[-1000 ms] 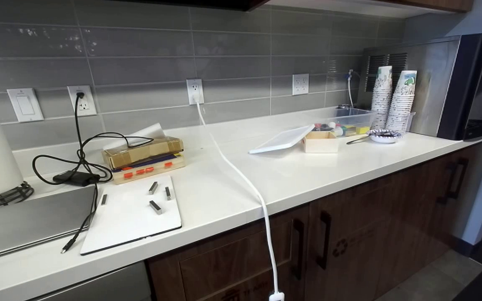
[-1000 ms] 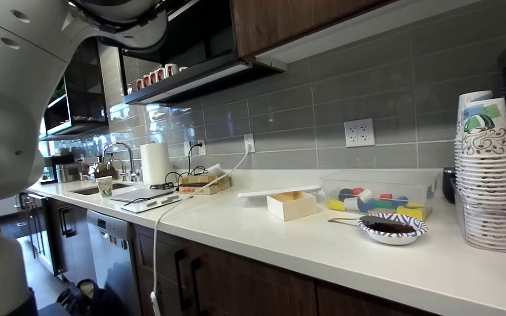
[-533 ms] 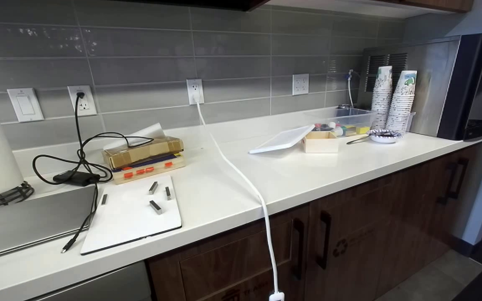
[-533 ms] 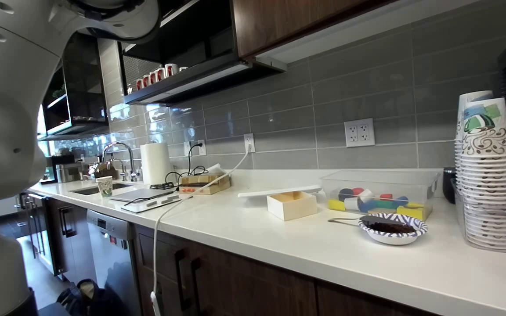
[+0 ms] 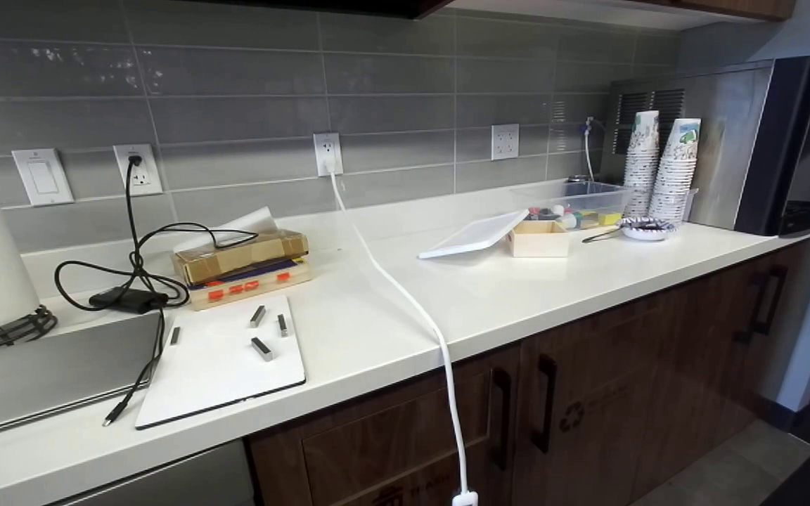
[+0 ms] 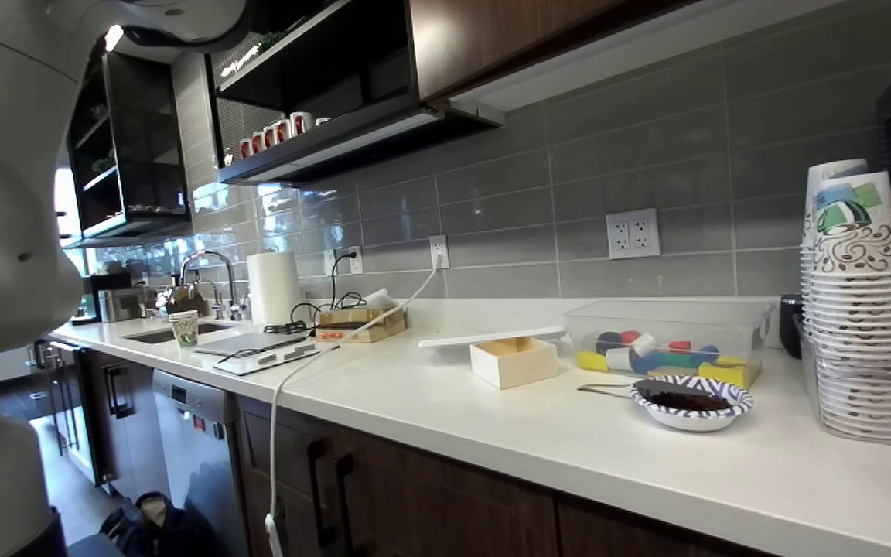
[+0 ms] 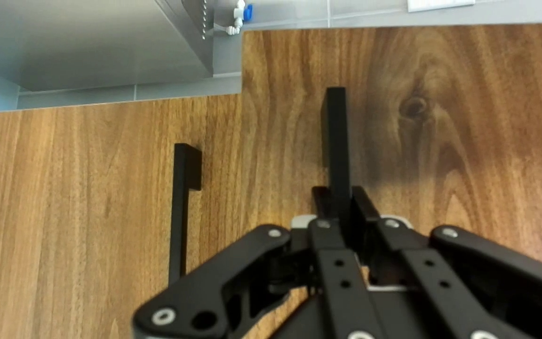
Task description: Partially open the cupboard's left door, then close it
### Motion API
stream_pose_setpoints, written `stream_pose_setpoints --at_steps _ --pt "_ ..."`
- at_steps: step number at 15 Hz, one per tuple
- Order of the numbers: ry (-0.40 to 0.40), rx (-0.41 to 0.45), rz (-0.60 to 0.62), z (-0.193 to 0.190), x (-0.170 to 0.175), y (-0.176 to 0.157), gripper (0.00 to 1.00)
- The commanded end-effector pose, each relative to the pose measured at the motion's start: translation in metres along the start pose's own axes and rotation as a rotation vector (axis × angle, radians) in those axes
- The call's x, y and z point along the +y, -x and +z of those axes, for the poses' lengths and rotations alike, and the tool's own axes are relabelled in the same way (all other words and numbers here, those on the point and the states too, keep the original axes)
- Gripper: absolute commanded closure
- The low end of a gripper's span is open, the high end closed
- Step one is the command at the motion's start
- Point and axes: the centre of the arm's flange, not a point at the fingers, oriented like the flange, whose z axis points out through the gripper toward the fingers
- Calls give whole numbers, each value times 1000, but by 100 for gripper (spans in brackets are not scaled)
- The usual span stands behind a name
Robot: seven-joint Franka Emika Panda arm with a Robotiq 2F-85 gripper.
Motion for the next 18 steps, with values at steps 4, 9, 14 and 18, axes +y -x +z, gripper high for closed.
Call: stream_pose_setpoints --at_steps 4,9,14,18 --pt "85 68 35 -68 -35 46 97" --pt "131 75 69 -78 -49 63 97" --pt "194 103 111 -101 -65 85 97" --pt "225 124 128 -131 -82 109 97"
